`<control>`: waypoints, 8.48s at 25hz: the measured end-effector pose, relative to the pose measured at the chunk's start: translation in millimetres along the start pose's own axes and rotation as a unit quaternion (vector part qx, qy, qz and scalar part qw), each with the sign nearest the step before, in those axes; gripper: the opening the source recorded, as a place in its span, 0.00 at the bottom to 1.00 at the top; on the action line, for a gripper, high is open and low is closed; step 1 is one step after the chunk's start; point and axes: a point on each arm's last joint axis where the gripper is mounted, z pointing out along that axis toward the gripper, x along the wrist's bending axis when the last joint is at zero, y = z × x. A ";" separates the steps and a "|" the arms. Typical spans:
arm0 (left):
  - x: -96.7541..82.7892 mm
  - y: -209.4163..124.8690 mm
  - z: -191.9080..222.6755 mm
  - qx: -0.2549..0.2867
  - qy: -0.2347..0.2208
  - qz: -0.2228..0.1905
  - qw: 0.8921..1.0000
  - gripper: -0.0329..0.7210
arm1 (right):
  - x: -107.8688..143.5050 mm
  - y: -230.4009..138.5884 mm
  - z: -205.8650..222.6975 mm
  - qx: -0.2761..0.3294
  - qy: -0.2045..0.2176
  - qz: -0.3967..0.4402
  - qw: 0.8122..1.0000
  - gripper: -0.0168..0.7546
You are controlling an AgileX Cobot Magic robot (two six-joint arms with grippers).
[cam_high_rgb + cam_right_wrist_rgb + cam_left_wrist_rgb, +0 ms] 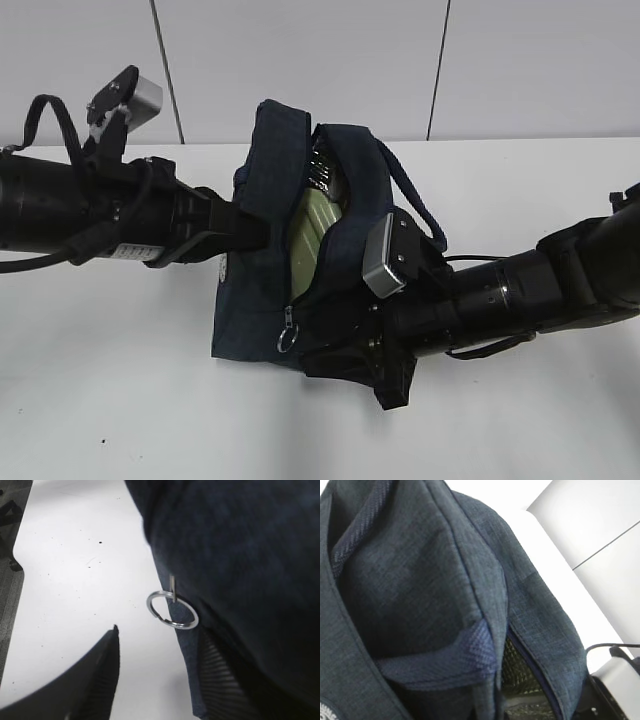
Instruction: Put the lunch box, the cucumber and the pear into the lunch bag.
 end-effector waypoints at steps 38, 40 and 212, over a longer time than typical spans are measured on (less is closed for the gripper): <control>4.6 -11.3 19.7 0.020 -0.065 -0.066 0.996 0.02 | 0.6 3.1 4.6 0.043 0.017 0.062 0.997 0.03; 6.6 -11.3 19.9 0.019 -0.054 -0.066 0.996 0.03 | 3.4 7.2 1.8 0.046 0.026 0.065 0.996 0.03; 61.6 131.8 27.1 -0.004 0.115 -0.003 0.993 0.40 | -157.4 109.8 -45.7 -0.147 -0.120 0.156 0.969 0.03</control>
